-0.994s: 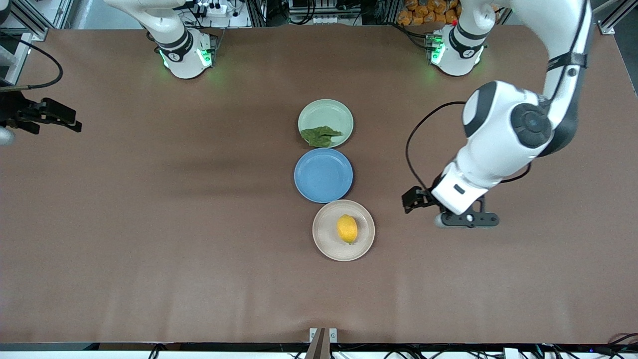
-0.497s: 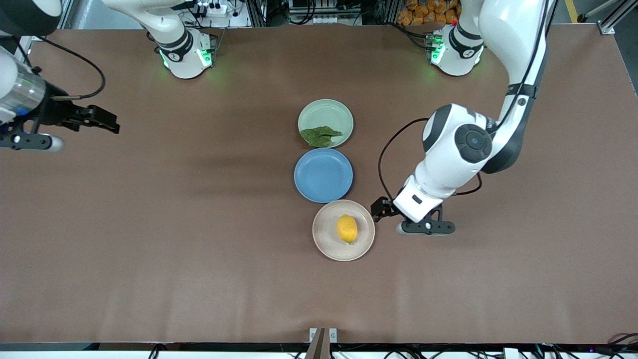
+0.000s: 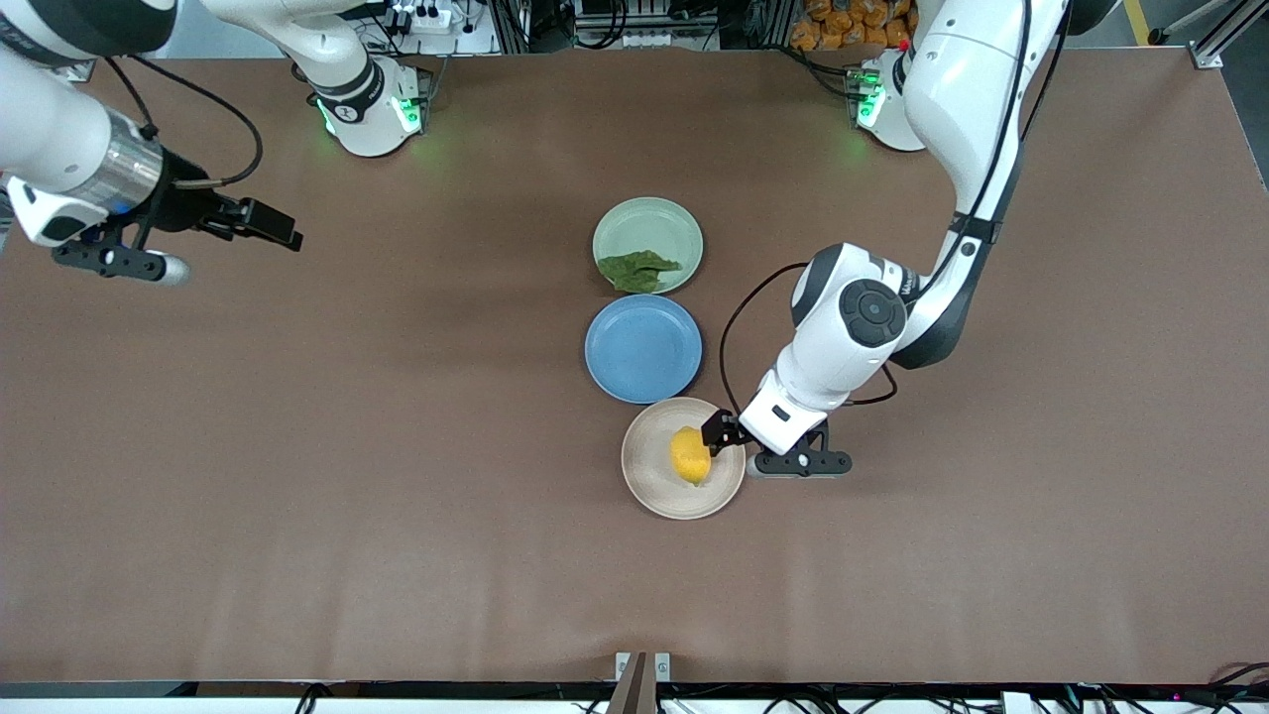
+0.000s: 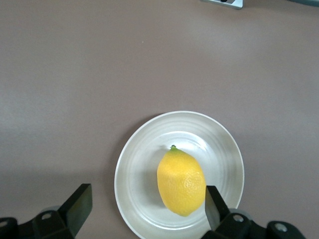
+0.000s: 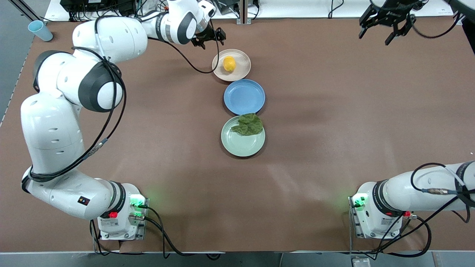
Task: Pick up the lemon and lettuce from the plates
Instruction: 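Reach the left gripper down over the yellow lemon on the cream plate, then grasp the lemon with the left gripper while the right gripper reaches the lettuce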
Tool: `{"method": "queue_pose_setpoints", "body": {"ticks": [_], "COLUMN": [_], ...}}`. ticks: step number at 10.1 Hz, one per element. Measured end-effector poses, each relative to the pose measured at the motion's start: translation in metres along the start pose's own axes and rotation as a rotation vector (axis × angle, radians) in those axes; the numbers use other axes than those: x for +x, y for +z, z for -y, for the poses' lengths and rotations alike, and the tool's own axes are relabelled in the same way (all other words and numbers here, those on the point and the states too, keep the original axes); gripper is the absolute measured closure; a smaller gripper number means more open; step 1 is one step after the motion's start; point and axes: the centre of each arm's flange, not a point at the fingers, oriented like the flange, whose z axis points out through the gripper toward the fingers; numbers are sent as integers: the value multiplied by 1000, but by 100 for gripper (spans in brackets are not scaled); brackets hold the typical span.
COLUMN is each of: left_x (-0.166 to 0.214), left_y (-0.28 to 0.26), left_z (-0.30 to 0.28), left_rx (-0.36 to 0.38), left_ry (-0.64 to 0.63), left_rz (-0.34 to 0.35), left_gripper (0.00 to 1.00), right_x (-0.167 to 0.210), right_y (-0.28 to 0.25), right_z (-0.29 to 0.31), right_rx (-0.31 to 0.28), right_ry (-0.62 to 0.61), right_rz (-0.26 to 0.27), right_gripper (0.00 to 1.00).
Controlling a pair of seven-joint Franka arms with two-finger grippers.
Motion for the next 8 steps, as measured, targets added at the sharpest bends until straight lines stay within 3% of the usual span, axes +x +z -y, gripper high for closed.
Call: {"method": "queue_pose_setpoints", "body": {"ticks": [5,8], "left_x": [-21,-29], "left_y": [54,80], "left_z": [-12,-18], "left_rx": [-23,-27], "left_ry": [-72,-130], "left_rz": [-23,-18], "left_gripper": [0,0], "right_x": [-41,-53], "right_y": [61,109], "right_z": [65,106], "right_rx": [-52,-90], "right_ry": [51,81], "right_rz": [-3,34], "right_gripper": [0,0]}}
